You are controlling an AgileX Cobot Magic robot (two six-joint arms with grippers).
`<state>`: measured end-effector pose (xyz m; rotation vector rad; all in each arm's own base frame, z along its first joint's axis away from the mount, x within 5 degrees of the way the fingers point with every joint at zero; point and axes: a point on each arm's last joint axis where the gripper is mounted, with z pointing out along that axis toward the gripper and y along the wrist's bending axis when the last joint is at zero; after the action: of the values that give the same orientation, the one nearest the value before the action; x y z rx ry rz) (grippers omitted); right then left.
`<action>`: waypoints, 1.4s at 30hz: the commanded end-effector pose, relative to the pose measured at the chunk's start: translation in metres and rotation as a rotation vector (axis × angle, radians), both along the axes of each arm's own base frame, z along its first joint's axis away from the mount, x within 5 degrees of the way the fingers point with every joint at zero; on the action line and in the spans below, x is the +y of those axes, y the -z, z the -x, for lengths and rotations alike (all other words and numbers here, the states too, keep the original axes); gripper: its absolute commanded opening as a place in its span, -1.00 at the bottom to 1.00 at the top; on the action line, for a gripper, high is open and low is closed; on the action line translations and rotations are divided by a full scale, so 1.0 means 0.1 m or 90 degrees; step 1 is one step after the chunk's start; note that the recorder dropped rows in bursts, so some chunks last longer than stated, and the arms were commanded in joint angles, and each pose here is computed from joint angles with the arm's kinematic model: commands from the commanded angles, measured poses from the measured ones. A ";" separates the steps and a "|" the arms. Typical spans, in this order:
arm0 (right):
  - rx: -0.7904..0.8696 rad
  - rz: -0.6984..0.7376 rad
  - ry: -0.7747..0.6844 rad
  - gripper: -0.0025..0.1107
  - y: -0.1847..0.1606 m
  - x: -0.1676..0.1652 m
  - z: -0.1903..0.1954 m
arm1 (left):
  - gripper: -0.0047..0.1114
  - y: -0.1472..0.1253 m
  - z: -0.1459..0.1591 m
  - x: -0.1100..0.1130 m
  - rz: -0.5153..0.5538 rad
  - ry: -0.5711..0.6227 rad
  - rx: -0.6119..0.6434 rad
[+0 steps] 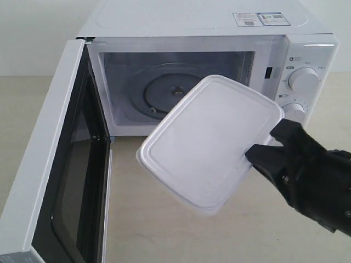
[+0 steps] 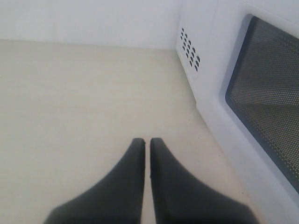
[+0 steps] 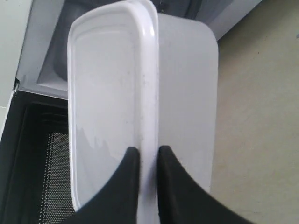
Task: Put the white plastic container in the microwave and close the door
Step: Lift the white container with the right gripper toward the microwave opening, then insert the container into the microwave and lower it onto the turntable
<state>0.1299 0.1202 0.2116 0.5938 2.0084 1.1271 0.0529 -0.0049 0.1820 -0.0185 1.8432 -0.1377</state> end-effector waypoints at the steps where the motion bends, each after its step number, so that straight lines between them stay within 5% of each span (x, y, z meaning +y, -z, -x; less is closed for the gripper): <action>1: -0.027 -0.050 0.018 -0.96 0.06 0.12 -0.06 | -0.84 0.01 0.00 0.00 0.003 -0.003 0.001; 15: 0.015 -0.100 0.094 -0.96 0.44 0.51 -0.43 | -0.84 0.01 0.00 0.00 0.003 -0.003 0.001; 42: 0.009 -0.143 0.190 -0.96 0.42 0.95 -1.54 | -0.84 0.01 0.00 0.00 0.003 -0.003 0.001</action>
<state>0.2740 0.2111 0.1684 1.0147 1.7518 1.1700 0.0529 -0.0049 0.1820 -0.0185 1.8432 -0.1377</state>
